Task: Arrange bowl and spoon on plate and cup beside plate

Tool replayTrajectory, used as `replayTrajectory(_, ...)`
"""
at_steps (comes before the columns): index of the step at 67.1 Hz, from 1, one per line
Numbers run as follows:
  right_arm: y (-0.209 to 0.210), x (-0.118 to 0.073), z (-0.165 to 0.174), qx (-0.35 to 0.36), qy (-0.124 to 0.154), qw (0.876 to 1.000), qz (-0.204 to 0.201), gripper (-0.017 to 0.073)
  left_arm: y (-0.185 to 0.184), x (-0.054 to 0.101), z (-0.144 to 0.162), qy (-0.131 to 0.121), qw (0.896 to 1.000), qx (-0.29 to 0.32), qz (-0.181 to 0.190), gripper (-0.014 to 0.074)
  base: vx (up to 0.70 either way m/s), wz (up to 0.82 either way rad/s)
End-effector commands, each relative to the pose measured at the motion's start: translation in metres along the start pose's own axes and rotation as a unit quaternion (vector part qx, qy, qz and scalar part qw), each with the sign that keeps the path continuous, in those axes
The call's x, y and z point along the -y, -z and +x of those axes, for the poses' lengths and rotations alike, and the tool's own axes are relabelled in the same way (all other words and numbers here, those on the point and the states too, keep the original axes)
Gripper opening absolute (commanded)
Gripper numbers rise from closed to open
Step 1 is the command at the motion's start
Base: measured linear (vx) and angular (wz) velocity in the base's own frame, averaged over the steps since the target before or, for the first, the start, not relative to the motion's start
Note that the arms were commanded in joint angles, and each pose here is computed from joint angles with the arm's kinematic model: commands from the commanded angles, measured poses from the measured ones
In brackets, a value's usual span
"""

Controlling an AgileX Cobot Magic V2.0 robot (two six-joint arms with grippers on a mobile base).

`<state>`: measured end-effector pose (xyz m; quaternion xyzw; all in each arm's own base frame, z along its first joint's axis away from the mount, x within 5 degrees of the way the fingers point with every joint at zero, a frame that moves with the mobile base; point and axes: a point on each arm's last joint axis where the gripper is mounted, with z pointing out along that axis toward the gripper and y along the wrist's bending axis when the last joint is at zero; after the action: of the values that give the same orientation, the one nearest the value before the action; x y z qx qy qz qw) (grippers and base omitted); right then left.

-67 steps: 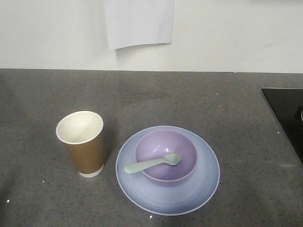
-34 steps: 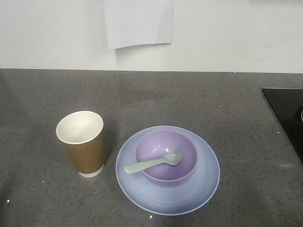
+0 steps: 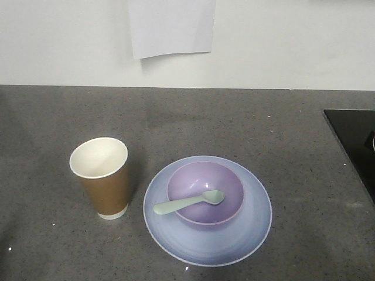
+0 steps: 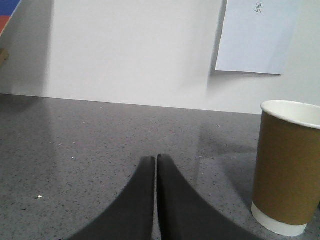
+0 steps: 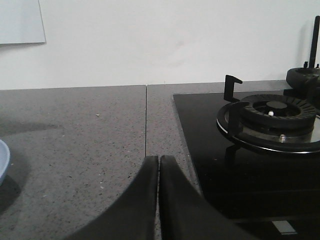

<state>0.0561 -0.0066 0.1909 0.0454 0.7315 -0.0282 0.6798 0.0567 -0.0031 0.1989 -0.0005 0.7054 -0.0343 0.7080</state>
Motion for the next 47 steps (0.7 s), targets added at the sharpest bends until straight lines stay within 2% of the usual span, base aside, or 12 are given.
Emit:
replayTrajectory(1, 0.0006, -0.0012, -0.0048, 0.039, 0.019, 0.999, -0.007, -0.0004, 0.0002, -0.0013, 0.002, 0.005, 1.0, 0.028, -0.005, -0.0006, 0.0, 0.0)
replayTrajectory(47, 0.0005, -0.001, -0.0046, 0.038, 0.018, 0.999, -0.005, -0.0004, 0.0002, -0.0013, 0.002, 0.005, 1.0, 0.028, -0.005, -0.0006, 0.0, 0.0)
